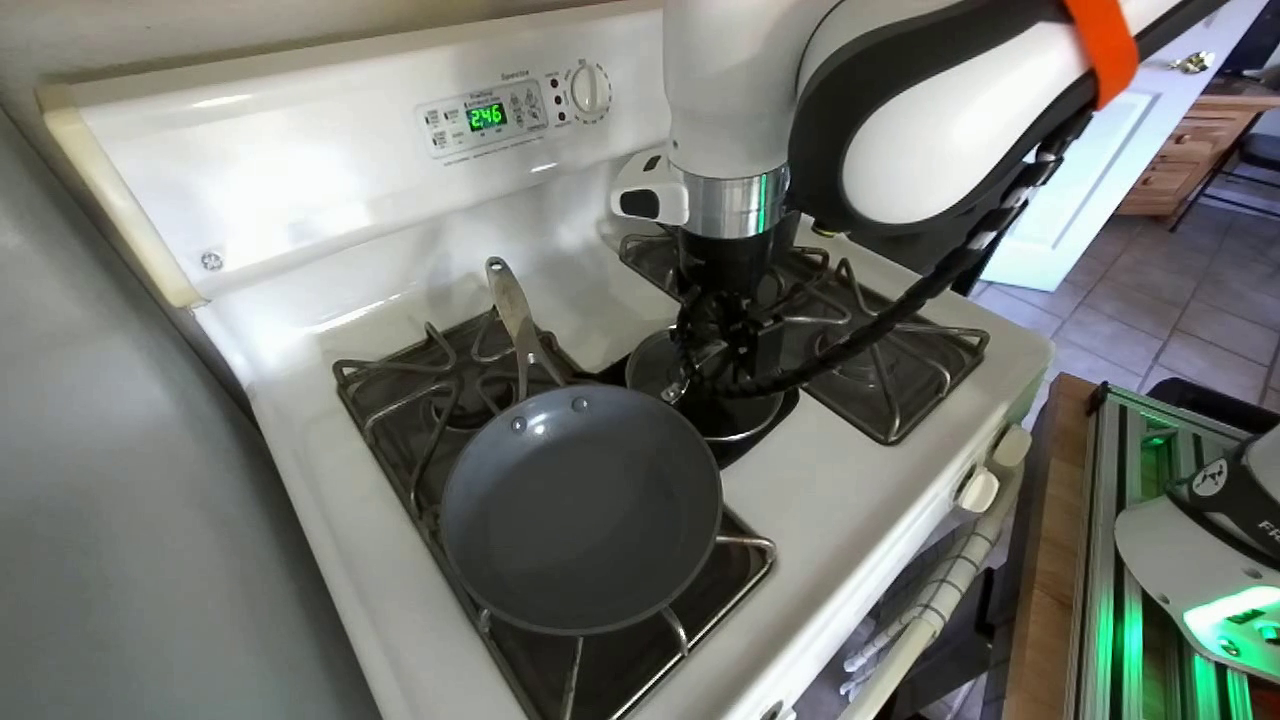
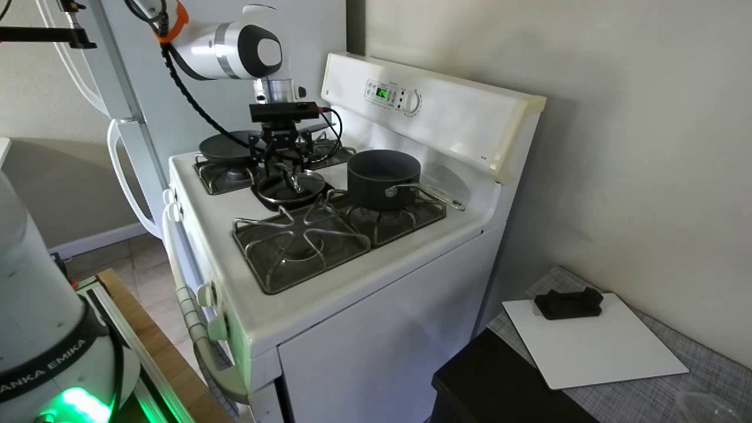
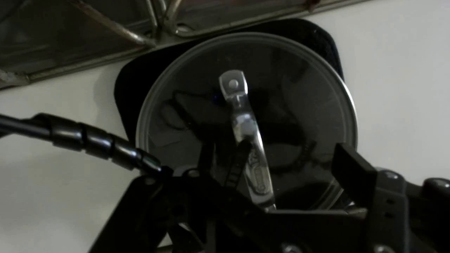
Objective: Pick up the clear lid from the black oven mat and put it on the black pot
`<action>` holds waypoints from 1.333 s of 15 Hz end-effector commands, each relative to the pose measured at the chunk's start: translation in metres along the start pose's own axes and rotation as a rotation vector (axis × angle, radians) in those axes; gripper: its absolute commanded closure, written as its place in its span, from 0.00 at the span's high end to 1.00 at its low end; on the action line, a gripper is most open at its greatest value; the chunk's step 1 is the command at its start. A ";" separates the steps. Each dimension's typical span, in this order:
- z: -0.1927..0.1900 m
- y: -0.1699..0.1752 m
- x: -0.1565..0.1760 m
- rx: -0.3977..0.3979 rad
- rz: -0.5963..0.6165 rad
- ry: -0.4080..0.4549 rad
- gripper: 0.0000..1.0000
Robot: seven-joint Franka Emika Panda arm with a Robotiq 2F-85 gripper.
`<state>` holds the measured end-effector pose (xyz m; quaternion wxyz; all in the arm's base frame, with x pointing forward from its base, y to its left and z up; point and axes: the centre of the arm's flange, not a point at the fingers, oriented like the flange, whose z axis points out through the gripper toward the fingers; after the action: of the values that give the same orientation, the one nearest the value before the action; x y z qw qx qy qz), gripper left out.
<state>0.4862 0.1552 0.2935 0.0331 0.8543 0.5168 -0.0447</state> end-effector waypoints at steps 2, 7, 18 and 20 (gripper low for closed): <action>0.007 0.008 0.011 0.031 0.004 0.031 0.84; 0.013 0.014 0.018 0.053 0.009 0.036 0.84; 0.028 0.027 0.026 0.069 0.007 0.007 0.77; 0.030 0.029 0.028 0.070 0.010 0.005 0.76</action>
<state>0.5155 0.1625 0.2710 0.0053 0.8596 0.5087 -0.0484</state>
